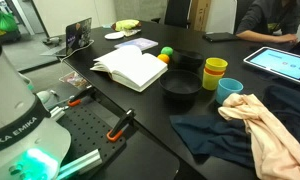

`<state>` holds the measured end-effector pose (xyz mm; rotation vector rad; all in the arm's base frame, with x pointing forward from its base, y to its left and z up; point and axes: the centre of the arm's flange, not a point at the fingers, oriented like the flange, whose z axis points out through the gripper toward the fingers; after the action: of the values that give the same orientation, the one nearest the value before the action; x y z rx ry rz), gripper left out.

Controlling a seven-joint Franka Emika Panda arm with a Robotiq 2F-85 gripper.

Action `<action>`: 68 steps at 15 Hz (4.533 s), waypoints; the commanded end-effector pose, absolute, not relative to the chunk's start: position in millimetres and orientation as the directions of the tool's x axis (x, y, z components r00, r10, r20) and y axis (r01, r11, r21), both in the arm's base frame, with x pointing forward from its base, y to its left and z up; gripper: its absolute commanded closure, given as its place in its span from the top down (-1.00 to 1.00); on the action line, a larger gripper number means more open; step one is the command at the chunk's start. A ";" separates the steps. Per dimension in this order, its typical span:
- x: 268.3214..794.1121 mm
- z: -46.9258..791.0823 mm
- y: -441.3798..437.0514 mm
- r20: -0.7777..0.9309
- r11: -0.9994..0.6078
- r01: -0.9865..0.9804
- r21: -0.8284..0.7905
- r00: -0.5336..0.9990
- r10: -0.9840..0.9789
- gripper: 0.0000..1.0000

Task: Pick up the black bowl and stack it on top of the other black bowls, pick up the blue cup and stack it in the top yellow cup

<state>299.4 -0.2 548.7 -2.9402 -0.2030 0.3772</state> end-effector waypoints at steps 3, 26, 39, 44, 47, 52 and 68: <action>299.6 552.8 -0.4 -0.228 -0.976 0.114 -0.184 0.961 0.155 1.00; 362.2 264.2 -147.6 -0.079 -0.788 -0.615 0.035 0.784 -0.616 1.00; 412.2 174.5 -155.8 0.008 -0.447 -0.889 0.104 0.450 -0.893 1.00; 424.0 158.7 -143.1 0.016 -0.438 -0.892 0.114 0.442 -0.897 0.32; 422.0 155.8 -140.4 0.014 -0.429 -0.896 0.117 0.433 -0.901 -0.17; 419.3 162.8 -140.3 0.010 -0.426 -0.897 0.116 0.430 -0.903 -0.77; 449.6 275.0 -95.8 -0.351 -0.630 -0.774 0.064 0.574 -0.740 -0.78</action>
<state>438.0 -92.1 242.6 -2.6680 1.3598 0.5158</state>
